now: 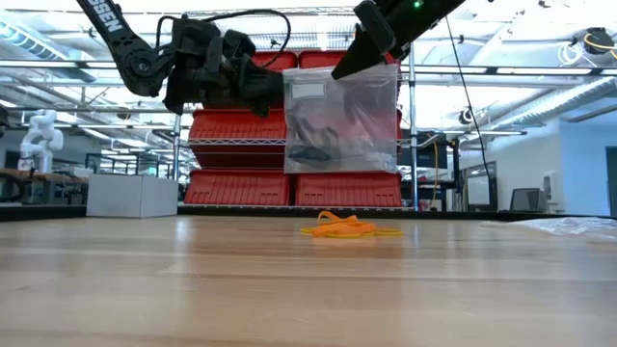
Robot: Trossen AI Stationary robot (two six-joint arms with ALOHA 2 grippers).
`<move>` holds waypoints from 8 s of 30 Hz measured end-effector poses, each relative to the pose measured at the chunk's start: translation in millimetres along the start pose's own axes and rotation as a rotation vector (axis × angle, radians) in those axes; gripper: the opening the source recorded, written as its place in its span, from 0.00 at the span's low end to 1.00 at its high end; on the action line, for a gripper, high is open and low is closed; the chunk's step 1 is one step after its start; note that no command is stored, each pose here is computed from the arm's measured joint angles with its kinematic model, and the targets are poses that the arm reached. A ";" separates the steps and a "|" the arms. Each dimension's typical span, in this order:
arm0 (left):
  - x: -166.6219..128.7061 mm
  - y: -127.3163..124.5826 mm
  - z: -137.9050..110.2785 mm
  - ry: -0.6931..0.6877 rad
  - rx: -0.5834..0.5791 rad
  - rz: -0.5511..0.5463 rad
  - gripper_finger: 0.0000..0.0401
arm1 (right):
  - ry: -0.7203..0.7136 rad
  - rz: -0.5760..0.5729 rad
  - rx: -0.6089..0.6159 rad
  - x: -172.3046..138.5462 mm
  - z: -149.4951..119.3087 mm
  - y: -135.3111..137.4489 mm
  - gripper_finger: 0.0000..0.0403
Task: Sort rubber bands
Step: Close the top left transparent zip bag
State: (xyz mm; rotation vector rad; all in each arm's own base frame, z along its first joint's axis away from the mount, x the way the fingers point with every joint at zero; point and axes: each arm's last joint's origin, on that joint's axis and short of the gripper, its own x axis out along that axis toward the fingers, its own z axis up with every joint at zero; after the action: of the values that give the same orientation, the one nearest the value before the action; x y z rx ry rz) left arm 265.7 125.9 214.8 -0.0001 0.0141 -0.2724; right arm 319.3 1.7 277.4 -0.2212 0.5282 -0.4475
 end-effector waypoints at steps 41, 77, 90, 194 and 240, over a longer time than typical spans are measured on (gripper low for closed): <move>-14.8 10.1 4.7 -0.033 -0.015 -0.121 0.26 | -0.043 -0.001 -0.004 -10.3 6.9 -5.1 0.00; -0.4 1.6 11.0 -0.061 -0.011 -0.056 0.08 | -0.044 0.004 -0.006 -10.3 7.0 -5.0 0.00; -0.2 1.7 6.9 -0.030 0.007 -0.055 0.01 | -0.047 0.006 0.040 -10.2 7.3 -5.1 0.10; 15.0 -12.7 -12.7 0.153 0.116 0.068 0.00 | 0.124 0.238 0.174 21.6 -14.7 -22.6 0.09; 15.8 -13.7 -12.1 0.147 0.123 0.065 0.00 | 0.085 0.250 0.145 52.7 -11.7 -25.5 0.02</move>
State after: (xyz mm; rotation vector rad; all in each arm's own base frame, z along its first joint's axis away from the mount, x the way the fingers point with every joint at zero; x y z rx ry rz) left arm 277.1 108.5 202.5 0.1428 0.1427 -0.2077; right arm 344.6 -46.4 252.6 0.0039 0.5952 -0.2510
